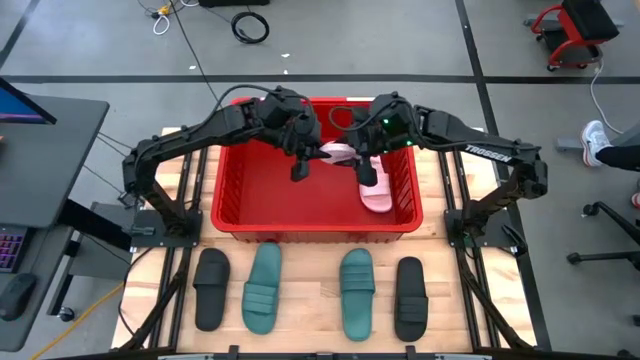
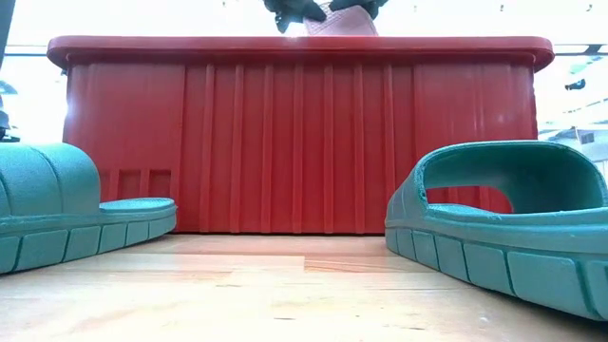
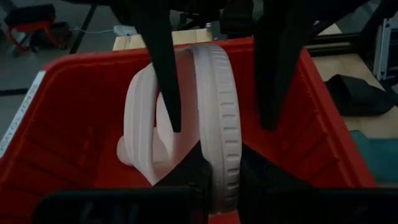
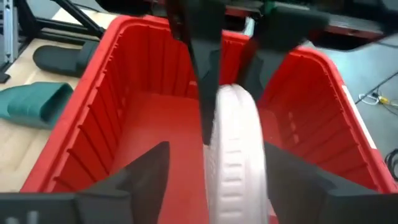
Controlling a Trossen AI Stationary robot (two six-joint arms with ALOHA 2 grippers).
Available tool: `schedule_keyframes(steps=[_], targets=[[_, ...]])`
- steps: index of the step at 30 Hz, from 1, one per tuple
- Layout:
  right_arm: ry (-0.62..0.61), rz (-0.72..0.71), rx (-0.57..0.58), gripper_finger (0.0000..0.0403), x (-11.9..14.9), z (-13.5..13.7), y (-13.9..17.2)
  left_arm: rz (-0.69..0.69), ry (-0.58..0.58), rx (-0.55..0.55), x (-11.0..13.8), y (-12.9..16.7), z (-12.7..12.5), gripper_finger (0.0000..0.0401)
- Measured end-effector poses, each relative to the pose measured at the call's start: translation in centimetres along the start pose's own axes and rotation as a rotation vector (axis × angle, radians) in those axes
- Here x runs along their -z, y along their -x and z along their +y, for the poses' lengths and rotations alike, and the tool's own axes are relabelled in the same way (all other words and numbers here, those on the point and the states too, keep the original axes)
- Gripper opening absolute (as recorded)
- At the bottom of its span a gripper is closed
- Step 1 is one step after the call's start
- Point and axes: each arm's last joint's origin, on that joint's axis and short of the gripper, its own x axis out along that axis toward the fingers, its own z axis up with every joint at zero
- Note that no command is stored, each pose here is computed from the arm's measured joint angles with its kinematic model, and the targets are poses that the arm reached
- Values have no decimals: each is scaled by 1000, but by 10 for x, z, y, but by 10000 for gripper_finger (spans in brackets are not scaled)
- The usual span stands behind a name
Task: Pick and place slides into bin
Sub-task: Stack the pink slipper on top of the other pink slipper in the red bin
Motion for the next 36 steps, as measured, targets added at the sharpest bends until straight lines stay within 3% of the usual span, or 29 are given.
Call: schedule_keyframes(steps=[8,11,19,24,32,36], targets=[[-28,29,-12,90,3,1,0,1,0,8,-1,-1,-5,46],[-108,30,-7,43,3,-1,0,0,13,11,-1,-2,-6,67],[-511,31,11,43,8,-14,3,-48,64,-35,-8,26,-5,163],[-760,109,121,43,34,-38,2,-84,68,-43,-11,64,-11,204],[-1040,126,68,43,100,-71,-20,-125,85,-49,-13,99,-23,195],[-1114,169,151,43,131,-76,-28,-108,83,-33,-12,100,-27,179]])
